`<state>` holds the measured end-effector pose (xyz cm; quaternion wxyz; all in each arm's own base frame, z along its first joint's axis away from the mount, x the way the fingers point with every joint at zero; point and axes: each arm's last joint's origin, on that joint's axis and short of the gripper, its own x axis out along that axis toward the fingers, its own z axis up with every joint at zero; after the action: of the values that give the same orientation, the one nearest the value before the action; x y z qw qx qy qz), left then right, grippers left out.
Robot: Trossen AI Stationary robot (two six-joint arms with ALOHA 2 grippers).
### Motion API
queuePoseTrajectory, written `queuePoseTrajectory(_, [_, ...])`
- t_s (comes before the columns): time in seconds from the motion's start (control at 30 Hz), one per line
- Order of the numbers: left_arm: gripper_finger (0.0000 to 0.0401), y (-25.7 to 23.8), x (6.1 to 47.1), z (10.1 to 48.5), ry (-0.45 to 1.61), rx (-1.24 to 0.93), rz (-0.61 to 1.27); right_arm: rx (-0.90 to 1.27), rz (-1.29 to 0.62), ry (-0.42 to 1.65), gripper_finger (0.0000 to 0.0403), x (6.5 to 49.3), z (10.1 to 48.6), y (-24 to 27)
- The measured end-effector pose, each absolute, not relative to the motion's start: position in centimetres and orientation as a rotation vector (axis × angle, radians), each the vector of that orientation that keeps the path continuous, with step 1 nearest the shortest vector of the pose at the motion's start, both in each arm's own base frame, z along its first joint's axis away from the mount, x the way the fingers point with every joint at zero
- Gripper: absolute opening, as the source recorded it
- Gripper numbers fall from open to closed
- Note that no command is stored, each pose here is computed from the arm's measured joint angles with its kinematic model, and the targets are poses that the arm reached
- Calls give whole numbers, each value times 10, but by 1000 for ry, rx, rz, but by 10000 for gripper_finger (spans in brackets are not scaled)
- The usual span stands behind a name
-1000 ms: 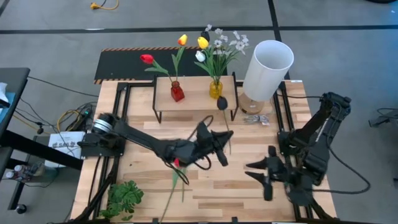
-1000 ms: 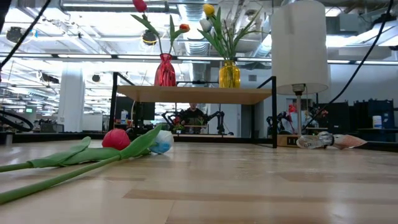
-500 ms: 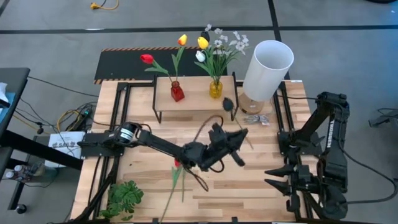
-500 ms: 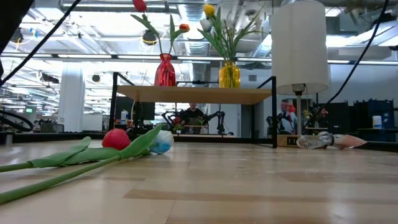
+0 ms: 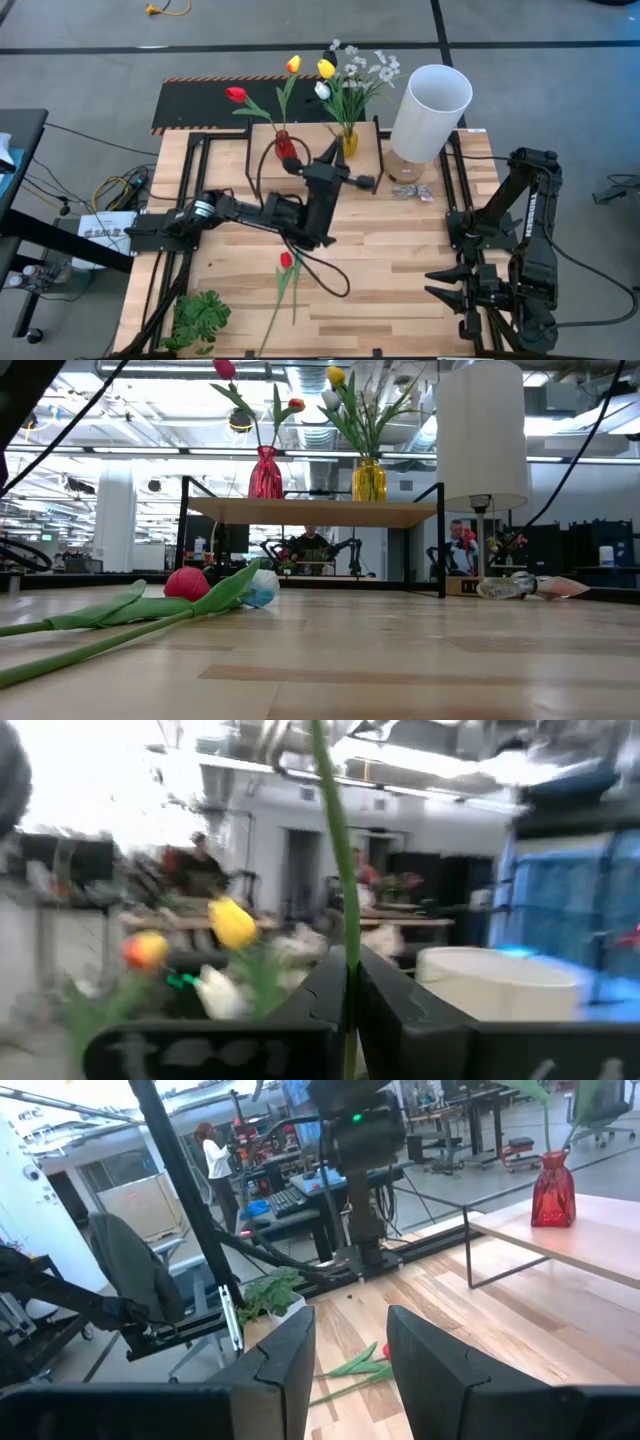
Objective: Pick and place flowers into a vace then onto a shelf
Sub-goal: Put the black tulip into the red flower vase
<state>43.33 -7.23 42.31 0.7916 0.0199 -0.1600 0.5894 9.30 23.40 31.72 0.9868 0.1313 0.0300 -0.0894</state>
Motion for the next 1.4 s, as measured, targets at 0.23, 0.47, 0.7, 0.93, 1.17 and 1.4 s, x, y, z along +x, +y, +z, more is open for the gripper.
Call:
queuePoseTrajectory(0.23, [0,-48,433,427,-263,143,1346,269,-177,61,118,93,317,234])
queuePoseTrajectory(0.47, [0,-26,436,428,-232,99,1396,285,-175,59,118,93,319,235])
queuePoseTrajectory(0.7, [0,-33,448,392,-170,50,1379,268,-176,61,118,93,318,235])
queuePoseTrajectory(0.93, [0,-48,446,357,-89,123,1344,280,-180,60,118,95,319,235])
queuePoseTrajectory(1.17, [0,-29,406,372,-75,110,1378,287,-180,60,118,95,319,235])
queuePoseTrajectory(1.4, [0,-6,344,389,-152,-36,1426,276,-204,59,118,101,319,232])
